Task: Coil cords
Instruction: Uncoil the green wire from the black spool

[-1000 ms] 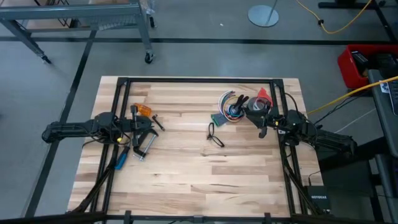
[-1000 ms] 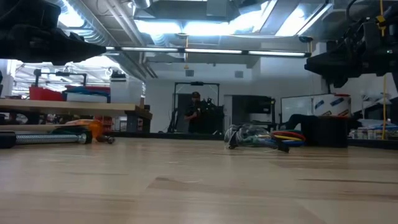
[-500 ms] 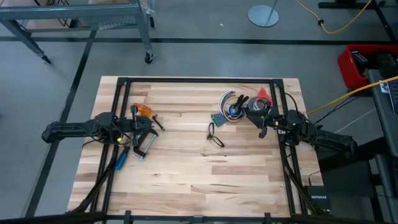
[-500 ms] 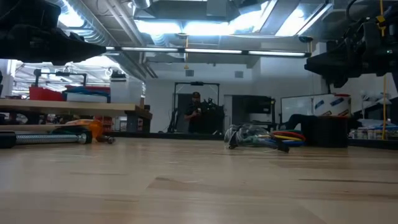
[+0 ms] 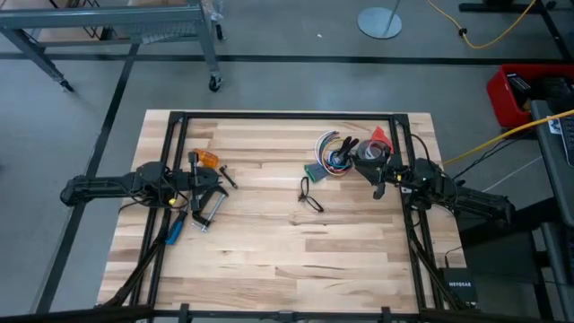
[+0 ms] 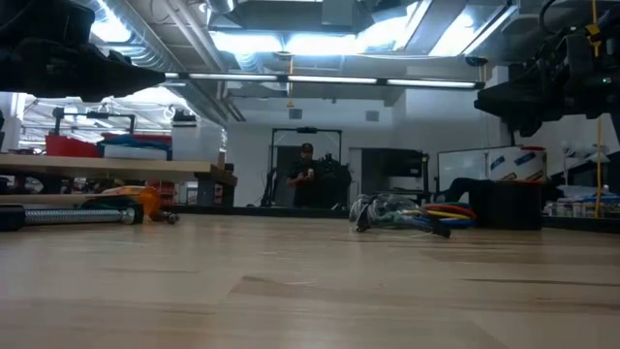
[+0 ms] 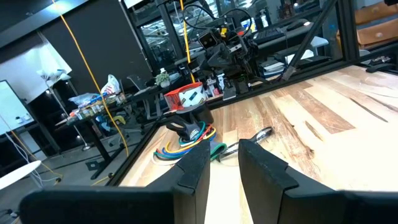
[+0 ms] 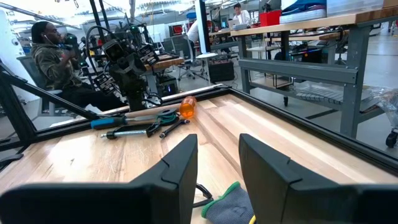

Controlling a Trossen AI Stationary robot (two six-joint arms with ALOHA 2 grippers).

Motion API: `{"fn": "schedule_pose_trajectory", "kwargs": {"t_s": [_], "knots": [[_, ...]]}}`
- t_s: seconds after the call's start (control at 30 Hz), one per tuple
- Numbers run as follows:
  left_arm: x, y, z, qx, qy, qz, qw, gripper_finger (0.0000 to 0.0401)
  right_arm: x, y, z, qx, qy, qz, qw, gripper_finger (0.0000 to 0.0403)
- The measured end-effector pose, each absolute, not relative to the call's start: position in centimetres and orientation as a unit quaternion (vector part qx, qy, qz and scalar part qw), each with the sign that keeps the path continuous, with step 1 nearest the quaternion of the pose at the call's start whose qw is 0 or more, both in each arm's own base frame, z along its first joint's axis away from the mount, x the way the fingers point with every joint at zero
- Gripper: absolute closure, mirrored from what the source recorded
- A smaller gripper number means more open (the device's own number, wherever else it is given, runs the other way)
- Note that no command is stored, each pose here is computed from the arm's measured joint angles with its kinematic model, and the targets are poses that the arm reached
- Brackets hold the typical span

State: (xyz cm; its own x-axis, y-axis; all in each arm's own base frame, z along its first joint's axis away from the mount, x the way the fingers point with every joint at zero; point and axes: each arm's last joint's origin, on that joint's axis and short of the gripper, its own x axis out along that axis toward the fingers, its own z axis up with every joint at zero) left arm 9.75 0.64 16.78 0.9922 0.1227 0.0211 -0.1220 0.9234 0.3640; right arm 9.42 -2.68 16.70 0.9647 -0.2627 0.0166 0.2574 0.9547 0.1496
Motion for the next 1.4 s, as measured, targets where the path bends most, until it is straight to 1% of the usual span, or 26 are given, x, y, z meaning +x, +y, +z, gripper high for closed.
{"fn": "schedule_pose_trajectory", "kwargs": {"t_s": [0.37,1.0,1.13,1.23,1.4], "knots": [[9.7,0.6,16.8,0.186,0.001,0.062,0.981,0.0324,9.3,-3.0,17.0,0.071,-0.039,-0.184,0.98,0.0281],[9.7,0.7,17.0,0.18,-0.011,0.07,0.981,0.0324,9.3,-3.0,17.0,0.06,-0.035,-0.186,0.98,0.0281],[9.7,0.6,17.8,0.071,-0.057,0.057,0.994,0.0324,9.3,-3.0,17.0,0.06,-0.035,-0.185,0.98,0.0281],[9.5,0.5,18.6,0.013,-0.104,0.052,0.993,0.0324,9.3,-3.0,17.0,0.06,-0.035,-0.185,0.98,0.0281],[9.5,0.6,18.7,-0.104,-0.115,0.04,0.987,0.0324,9.3,-3.0,17.0,0.06,-0.035,-0.185,0.98,0.0281]]}}
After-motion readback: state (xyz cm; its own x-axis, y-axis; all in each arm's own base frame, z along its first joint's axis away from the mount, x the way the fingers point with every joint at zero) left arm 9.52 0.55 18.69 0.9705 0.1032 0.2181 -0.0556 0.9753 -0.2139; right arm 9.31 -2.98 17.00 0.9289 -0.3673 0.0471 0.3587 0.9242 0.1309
